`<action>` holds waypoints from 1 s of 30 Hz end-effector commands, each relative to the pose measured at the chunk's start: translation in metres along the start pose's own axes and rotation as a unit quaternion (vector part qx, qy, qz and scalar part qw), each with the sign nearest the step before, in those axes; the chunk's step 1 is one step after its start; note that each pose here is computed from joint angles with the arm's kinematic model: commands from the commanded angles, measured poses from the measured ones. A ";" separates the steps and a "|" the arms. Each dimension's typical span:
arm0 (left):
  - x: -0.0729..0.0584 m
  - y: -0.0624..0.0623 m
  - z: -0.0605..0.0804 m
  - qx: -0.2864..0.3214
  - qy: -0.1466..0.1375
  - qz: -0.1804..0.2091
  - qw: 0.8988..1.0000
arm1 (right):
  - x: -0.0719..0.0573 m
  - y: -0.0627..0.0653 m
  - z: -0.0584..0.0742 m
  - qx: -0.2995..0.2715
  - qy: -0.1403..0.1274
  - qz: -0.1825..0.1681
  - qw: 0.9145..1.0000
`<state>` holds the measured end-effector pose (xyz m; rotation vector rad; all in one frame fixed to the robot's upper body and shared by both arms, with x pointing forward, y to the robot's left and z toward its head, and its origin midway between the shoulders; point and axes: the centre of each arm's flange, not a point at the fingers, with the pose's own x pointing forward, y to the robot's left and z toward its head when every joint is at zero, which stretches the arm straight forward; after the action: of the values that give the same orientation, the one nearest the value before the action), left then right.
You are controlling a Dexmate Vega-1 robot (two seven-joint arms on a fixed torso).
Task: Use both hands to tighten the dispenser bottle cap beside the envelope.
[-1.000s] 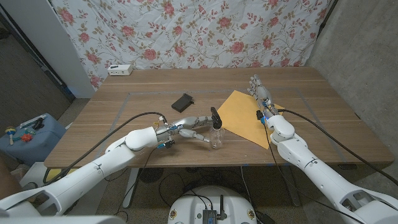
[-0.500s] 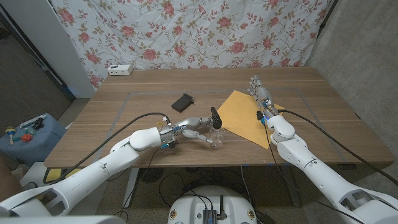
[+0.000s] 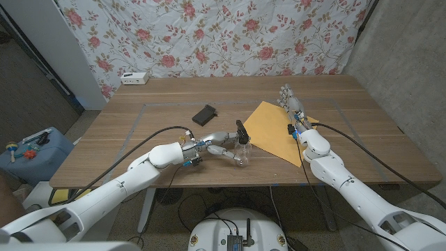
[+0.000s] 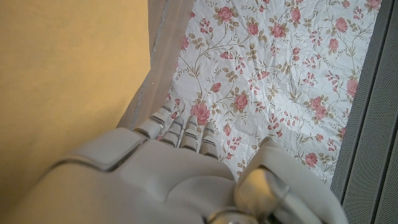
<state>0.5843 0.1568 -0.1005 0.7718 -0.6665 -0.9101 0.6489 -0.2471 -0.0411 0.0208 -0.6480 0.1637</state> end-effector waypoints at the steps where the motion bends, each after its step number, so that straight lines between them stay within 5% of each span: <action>1: 0.005 -0.002 0.000 -0.010 -0.007 -0.006 1.000 | -0.003 -0.002 -0.003 0.004 0.000 -0.005 1.000; 30: 0.004 -0.004 0.000 -0.026 -0.015 -0.004 1.000 | -0.011 0.003 -0.005 0.005 -0.002 -0.006 1.000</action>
<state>0.5853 0.1510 -0.1025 0.7338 -0.6607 -0.9452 0.6453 -0.2477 -0.0491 0.0368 -0.6493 0.1561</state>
